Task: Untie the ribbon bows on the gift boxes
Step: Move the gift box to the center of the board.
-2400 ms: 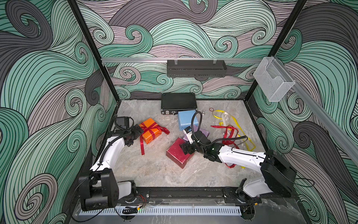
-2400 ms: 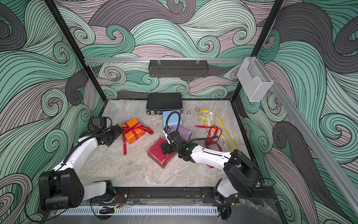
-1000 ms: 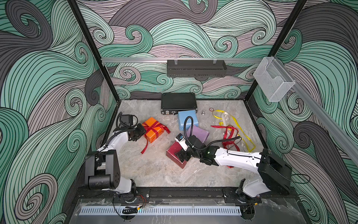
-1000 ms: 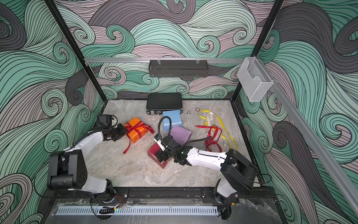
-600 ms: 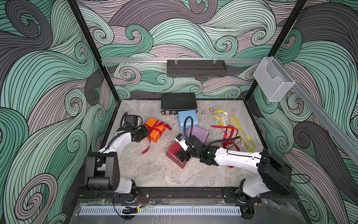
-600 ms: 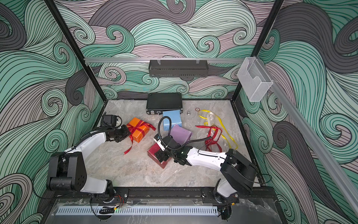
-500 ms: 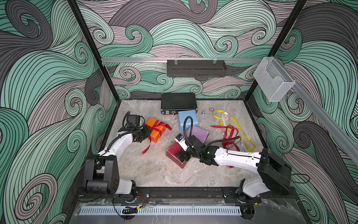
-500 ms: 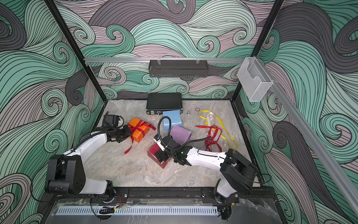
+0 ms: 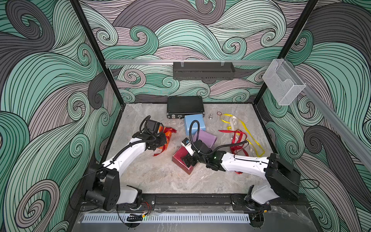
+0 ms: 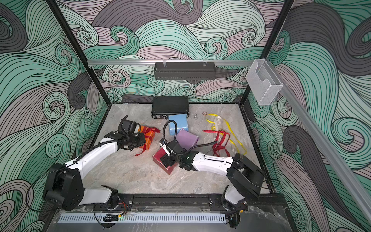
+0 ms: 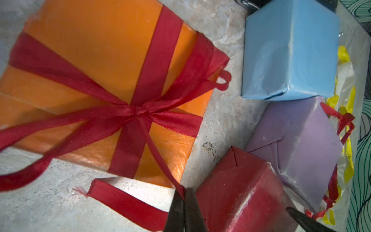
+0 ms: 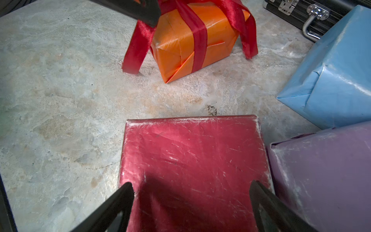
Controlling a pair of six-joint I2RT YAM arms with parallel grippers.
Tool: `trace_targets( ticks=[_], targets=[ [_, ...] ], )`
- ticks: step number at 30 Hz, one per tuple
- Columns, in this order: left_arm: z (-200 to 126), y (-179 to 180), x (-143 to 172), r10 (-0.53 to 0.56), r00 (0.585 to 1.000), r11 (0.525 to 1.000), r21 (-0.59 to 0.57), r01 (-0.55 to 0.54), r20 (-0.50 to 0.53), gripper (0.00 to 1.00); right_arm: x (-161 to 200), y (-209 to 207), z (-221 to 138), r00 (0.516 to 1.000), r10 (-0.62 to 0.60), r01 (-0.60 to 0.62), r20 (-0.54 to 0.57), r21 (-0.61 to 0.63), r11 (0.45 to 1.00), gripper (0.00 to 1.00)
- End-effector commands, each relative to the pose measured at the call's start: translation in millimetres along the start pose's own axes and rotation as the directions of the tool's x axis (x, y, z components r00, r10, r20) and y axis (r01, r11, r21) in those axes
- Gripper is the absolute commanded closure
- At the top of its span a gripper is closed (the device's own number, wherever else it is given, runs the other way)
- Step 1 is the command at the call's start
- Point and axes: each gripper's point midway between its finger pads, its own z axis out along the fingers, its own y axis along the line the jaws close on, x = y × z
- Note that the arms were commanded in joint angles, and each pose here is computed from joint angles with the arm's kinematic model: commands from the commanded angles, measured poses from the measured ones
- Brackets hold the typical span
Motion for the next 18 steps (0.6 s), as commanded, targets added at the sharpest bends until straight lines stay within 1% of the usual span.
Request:
trace_targets(
  ticks=[1,4,7,11,16,18],
  targets=[
    [-21.1,-16.3,-7.1,0.050,0.998,0.999,0.012,-0.050,0.043,1.00,-7.9,-9.1,0.6,1.000,0.014,-0.015,0.019,0.058,0.998,0.09],
    [-31.2,-23.6,-9.6,0.086,0.995,0.996,0.005,-0.086,0.054,1.00,-6.5,-15.8,1.5,0.999,0.030,-0.031,0.018,0.085,0.996,0.09],
    [-47.3,-28.1,-19.2,0.110,0.990,0.994,-0.002,-0.110,0.091,1.00,-5.6,-21.0,1.8,0.999,0.051,-0.052,0.018,0.095,0.994,0.09],
    [-62.5,-38.9,-27.3,0.153,0.981,0.987,0.026,-0.157,0.122,1.00,-5.3,-25.6,2.1,0.997,0.077,-0.078,0.020,0.095,0.992,0.09],
    [-60.9,-40.7,-23.2,0.211,0.974,0.976,0.027,-0.214,0.087,0.97,-7.4,-24.1,0.0,0.993,0.114,-0.116,0.034,0.051,0.992,0.10],
    [-57.3,-41.2,-19.1,0.226,0.972,0.973,0.035,-0.228,0.059,0.97,-11.5,-19.1,-3.5,0.989,0.135,-0.135,0.052,0.004,0.991,0.13]
  ],
)
